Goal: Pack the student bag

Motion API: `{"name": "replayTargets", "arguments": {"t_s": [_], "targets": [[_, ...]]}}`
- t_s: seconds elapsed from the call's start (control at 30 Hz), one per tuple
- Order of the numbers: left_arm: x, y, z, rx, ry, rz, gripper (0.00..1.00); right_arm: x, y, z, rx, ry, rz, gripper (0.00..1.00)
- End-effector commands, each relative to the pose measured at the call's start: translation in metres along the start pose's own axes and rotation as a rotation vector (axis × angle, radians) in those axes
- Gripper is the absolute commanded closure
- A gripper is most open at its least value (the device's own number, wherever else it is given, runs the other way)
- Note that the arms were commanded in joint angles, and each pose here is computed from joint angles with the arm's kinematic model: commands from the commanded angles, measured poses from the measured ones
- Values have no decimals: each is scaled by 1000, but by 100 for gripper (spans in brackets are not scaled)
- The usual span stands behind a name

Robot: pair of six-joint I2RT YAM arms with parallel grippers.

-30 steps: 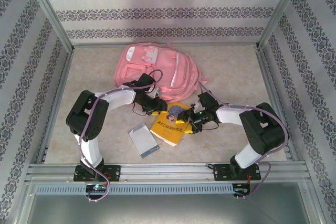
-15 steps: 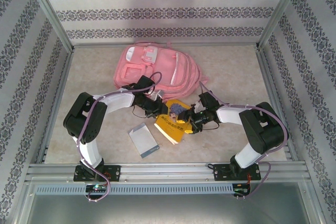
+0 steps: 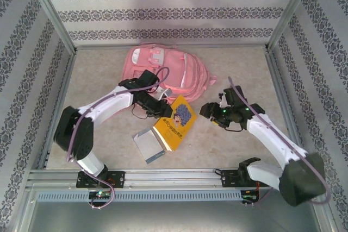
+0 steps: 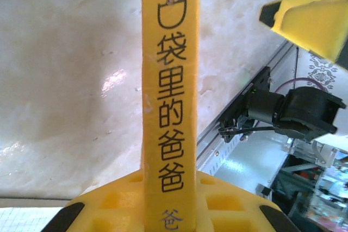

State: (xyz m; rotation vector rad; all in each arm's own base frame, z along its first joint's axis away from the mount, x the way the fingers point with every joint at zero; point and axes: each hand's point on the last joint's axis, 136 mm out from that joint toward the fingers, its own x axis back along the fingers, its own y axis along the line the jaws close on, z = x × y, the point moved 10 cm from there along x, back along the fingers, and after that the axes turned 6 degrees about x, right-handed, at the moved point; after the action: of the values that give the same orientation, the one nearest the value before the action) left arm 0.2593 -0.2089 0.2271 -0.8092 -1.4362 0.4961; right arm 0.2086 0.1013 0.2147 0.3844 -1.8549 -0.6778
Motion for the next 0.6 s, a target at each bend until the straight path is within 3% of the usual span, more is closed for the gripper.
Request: {"name": "replayTargets", "arguments": {"t_s": [0.0, 0.1, 0.17, 0.37, 0.47, 0.57], "targets": [[37, -38, 4, -235, -136, 17, 100, 37, 31, -12, 243, -163, -32, 36], [61, -54, 7, -376, -291, -20, 100, 66, 52, -20, 433, -311, -49, 34], [75, -61, 9, -435, -410, -68, 100, 85, 62, -28, 438, -367, -42, 34], [103, -86, 31, -703, -656, -159, 100, 114, 104, -39, 428, -319, -193, 39], [112, -95, 41, -776, -642, -112, 100, 122, 116, -42, 374, -279, -289, 42], [114, -104, 53, -871, -548, -27, 100, 131, 129, -35, 575, -320, -347, 41]]}}
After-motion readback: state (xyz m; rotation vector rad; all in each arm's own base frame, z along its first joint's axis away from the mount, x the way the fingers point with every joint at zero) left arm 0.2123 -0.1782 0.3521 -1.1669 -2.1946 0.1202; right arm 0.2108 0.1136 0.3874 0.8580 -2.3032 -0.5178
